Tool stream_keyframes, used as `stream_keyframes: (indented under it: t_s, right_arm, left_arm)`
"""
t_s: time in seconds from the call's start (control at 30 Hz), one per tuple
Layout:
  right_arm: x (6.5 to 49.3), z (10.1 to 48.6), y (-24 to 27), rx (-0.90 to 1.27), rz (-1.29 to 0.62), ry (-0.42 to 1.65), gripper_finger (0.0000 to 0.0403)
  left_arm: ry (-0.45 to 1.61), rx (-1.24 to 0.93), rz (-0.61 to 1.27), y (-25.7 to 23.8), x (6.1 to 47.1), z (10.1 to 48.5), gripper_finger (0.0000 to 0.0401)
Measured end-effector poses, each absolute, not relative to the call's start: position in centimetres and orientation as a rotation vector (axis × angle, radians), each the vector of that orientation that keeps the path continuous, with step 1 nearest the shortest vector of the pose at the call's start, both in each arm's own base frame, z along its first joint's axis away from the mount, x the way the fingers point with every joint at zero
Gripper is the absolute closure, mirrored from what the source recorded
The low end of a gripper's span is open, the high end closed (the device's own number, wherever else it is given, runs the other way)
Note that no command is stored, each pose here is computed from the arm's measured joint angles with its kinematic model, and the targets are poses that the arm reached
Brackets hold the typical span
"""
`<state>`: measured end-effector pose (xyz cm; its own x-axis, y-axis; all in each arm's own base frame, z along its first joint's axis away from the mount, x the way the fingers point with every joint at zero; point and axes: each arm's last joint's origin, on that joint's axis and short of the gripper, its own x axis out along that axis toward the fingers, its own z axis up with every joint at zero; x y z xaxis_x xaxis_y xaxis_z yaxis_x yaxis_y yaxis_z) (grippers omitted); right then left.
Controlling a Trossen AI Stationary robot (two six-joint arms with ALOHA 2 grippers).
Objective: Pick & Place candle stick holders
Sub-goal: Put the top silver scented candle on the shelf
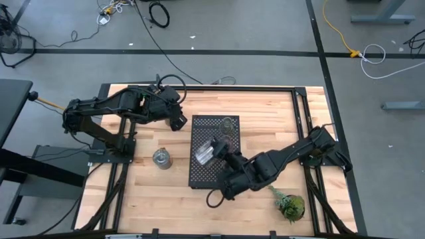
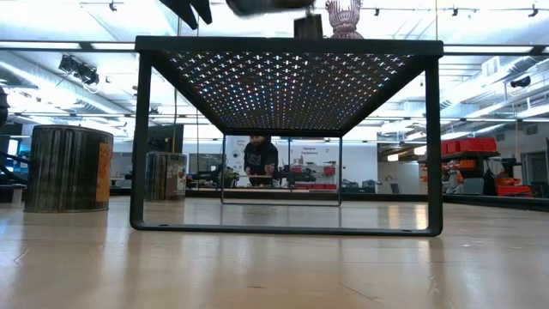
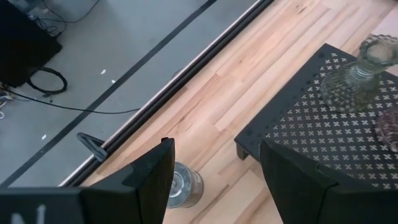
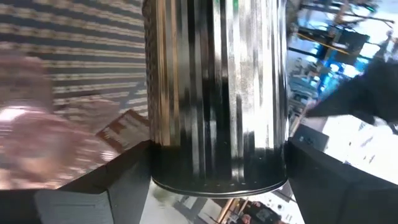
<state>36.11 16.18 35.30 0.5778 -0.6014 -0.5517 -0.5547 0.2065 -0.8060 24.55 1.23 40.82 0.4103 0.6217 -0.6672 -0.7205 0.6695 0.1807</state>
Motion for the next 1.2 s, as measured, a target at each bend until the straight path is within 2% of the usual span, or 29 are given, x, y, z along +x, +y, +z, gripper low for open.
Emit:
stream_keyframes:
  t_s: [0.13, 0.33, 0.63, 1.2]
  right_arm:
    - [35.8, 32.8, 16.6, -1.495, 0.005, 1.116, 0.0094]
    - [35.7, 30.6, 16.6, -1.644, -0.085, 1.162, 0.0094]
    - [36.4, 30.7, 17.5, -1.649, -0.059, 1.085, 0.0094]
    - [36.2, 30.6, 17.4, -1.65, -0.074, 1.098, 0.0091]
  left_arm:
    - [0.746, -0.174, 0.854, 1.2, 24.7, 40.9, 0.0163]
    - [0.704, -0.194, 0.848, 1.2, 25.1, 41.1, 0.0163]
    - [0.694, -0.217, 0.857, 1.2, 25.0, 41.1, 0.0163]
    - [0.696, -0.209, 0.859, 1.2, 25.0, 41.1, 0.0163]
